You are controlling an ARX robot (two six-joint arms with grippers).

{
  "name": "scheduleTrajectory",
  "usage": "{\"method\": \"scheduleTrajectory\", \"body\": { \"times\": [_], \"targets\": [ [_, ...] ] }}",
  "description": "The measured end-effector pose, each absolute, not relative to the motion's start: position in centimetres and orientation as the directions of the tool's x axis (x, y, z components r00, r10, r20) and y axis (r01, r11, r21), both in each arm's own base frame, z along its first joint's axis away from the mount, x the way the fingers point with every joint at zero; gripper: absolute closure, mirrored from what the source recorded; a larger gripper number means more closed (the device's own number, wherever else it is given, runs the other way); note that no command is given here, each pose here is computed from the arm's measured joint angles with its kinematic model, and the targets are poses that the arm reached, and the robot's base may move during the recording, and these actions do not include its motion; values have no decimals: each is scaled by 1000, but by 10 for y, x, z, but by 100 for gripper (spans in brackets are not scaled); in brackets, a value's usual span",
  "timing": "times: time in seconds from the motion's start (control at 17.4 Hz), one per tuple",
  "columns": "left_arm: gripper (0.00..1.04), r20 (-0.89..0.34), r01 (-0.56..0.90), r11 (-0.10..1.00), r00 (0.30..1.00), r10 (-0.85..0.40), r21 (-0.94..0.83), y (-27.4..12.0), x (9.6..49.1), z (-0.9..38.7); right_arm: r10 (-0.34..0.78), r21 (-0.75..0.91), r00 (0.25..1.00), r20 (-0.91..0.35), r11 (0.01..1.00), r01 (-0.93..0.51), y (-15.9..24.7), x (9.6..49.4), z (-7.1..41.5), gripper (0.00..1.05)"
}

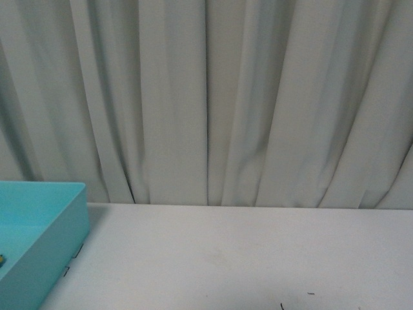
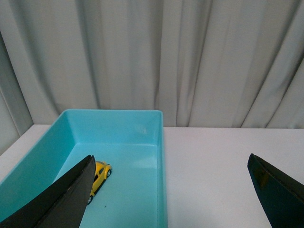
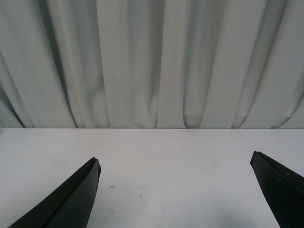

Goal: Wind up and store yellow beetle toy

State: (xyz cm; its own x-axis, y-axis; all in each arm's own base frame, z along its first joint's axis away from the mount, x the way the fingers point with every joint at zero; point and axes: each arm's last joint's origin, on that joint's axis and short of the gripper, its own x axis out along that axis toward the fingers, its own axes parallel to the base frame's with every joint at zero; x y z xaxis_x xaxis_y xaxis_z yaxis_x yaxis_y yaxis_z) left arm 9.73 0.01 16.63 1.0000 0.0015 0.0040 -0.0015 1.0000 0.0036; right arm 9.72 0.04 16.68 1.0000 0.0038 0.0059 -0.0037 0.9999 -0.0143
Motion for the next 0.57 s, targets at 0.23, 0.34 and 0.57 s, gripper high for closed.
{"method": "scheduleTrajectory", "body": {
  "times": [0.23, 0.34, 0.57],
  "targets": [
    [7, 3, -1, 1000, 1000, 1, 4, 0, 97, 166, 4, -14, 1000, 4, 1000, -4, 0, 97, 167, 7],
    [7, 4, -1, 1000, 1000, 1, 4, 0, 97, 166, 4, -14, 1000, 5, 1000, -4, 0, 97, 167, 7],
    [7, 3, -1, 1000, 1000, 1, 3, 0, 97, 166, 3, -14, 1000, 4, 1000, -3, 0, 97, 167, 7]
  ]
}}
